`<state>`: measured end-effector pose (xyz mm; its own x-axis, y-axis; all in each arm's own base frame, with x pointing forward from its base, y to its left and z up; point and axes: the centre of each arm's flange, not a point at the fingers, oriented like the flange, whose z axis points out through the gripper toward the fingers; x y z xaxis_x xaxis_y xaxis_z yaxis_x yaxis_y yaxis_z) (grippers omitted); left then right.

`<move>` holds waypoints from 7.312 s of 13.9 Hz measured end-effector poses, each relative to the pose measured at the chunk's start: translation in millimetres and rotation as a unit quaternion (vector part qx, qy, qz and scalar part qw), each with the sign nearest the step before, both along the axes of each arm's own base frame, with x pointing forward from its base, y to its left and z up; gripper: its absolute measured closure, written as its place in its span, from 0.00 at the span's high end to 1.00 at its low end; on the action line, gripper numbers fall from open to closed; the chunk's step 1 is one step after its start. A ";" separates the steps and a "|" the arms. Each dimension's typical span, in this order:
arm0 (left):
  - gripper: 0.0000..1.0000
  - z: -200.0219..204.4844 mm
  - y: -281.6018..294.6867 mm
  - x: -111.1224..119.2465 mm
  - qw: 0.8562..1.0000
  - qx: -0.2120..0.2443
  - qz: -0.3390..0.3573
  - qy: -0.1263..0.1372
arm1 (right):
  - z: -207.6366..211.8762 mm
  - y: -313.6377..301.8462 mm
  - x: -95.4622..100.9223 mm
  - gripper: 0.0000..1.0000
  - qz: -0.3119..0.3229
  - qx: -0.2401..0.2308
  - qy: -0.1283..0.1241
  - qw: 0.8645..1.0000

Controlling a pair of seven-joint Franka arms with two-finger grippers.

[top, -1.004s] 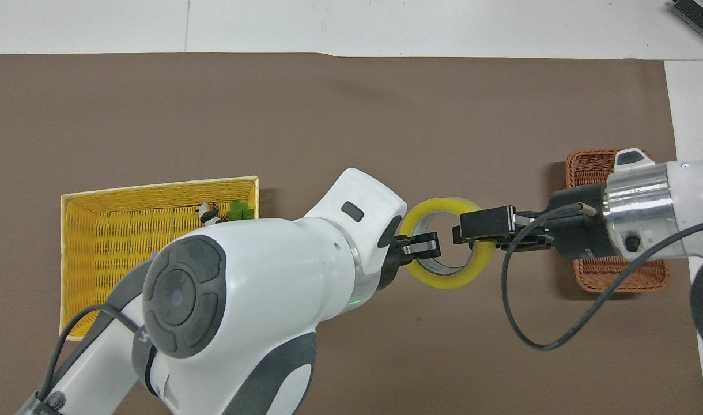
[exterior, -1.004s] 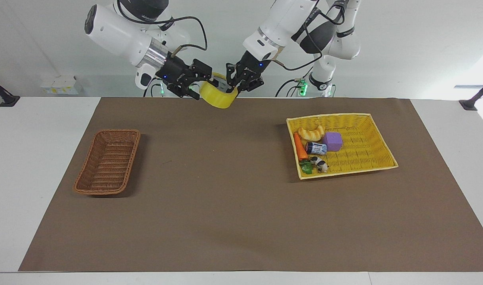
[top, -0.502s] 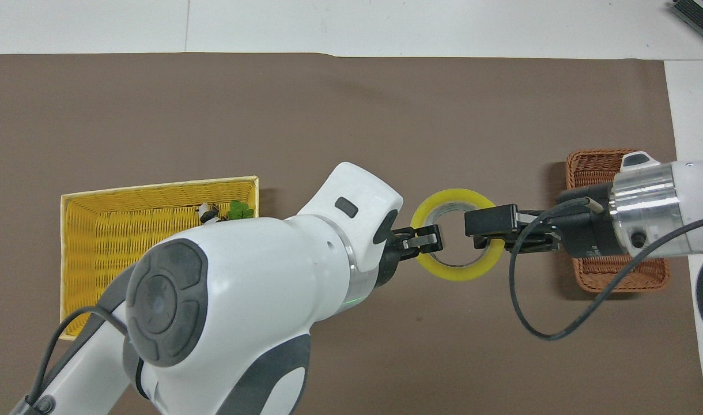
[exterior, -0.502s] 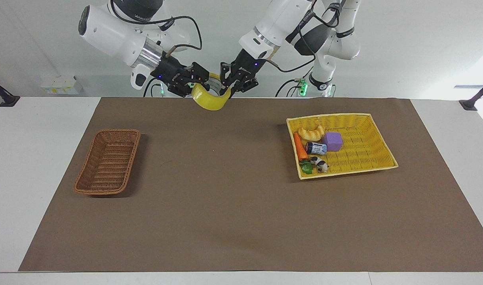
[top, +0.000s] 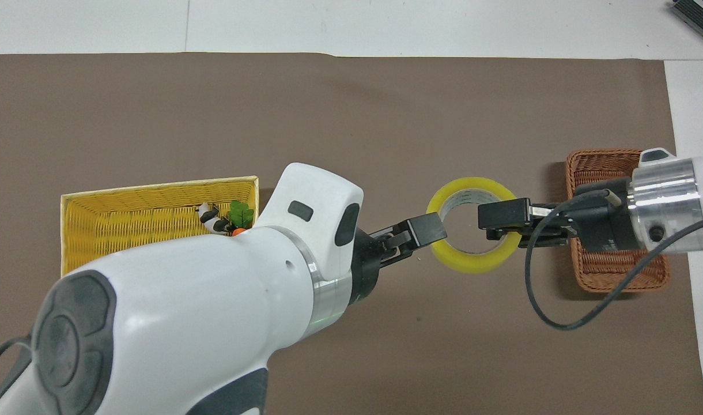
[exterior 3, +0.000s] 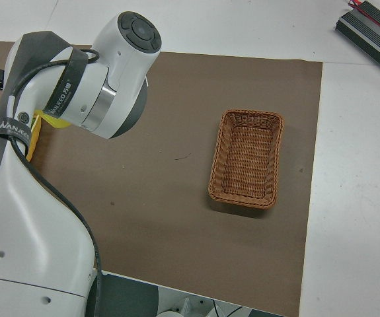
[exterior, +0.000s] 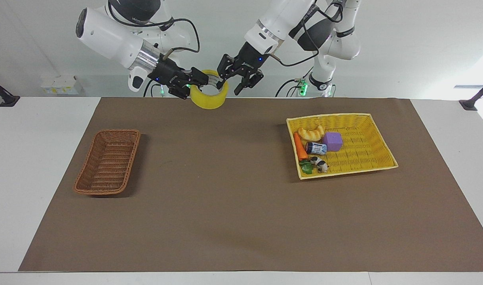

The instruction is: Move tape to another basket

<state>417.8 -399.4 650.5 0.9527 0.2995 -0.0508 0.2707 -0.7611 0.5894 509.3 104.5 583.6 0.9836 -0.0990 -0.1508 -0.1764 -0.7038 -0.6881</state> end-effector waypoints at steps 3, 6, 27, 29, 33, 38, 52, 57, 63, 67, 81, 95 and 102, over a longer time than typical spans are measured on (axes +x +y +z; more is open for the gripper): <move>1.00 -15.8 43.5 25.8 0.998 0.046 0.018 0.047 | -2.5 -21.1 -1.8 0.00 0.012 -0.016 0.003 1.000; 1.00 -29.5 114.0 63.0 0.993 0.103 0.006 0.049 | -6.1 -85.4 -5.4 0.00 -0.009 -0.026 0.017 0.999; 1.00 -25.7 404.6 127.4 0.921 0.316 -0.223 0.038 | -230.2 -339.0 32.9 0.00 -0.053 -0.130 -0.034 0.989; 1.00 -27.8 406.0 128.5 0.921 0.316 -0.223 0.040 | -248.3 -344.6 34.8 0.00 -0.052 -0.134 -0.034 0.989; 1.00 -27.6 407.7 128.4 0.922 0.316 -0.222 0.040 | -254.9 -344.0 37.2 0.00 -0.052 -0.134 -0.032 0.989; 1.00 -27.6 406.2 128.5 0.921 0.316 -0.223 0.040 | -266.6 -344.6 37.0 0.27 -0.038 -0.141 -0.027 0.989; 1.00 -27.6 408.8 128.4 0.922 0.316 -0.221 0.040 | -144.9 -286.2 95.1 1.00 0.023 -0.273 -0.090 0.958; 1.00 -27.6 408.9 128.4 0.922 0.316 -0.221 0.040 | -97.0 -218.1 97.5 1.00 0.011 -0.337 -0.075 0.938; 1.00 -27.6 408.8 128.4 0.922 0.316 -0.221 0.040 | -49.1 -107.4 77.8 1.00 -0.025 -0.364 -0.041 0.930; 1.00 -27.6 408.8 128.4 0.922 0.316 -0.221 0.040 | -26.4 -39.7 60.6 1.00 -0.052 -0.371 -0.035 0.927; 1.00 -27.6 408.8 128.4 0.922 0.316 -0.221 0.040 | 75.8 -95.6 16.2 1.00 -0.015 -0.374 -0.018 0.927; 1.00 -27.6 408.8 128.4 0.922 0.316 -0.221 0.040 | 70.9 -150.3 20.8 1.00 0.022 -0.374 -0.034 0.927; 1.00 -27.6 408.8 128.4 0.922 0.316 -0.221 0.040 | 67.4 -142.0 21.2 1.00 0.029 -0.373 -0.038 0.926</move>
<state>546.3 9.3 622.9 0.9896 -0.1222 -0.0753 -0.1238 -0.9922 -0.0175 530.5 -37.5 651.0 0.9954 -0.0949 0.0089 -0.0948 -0.9954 -0.0144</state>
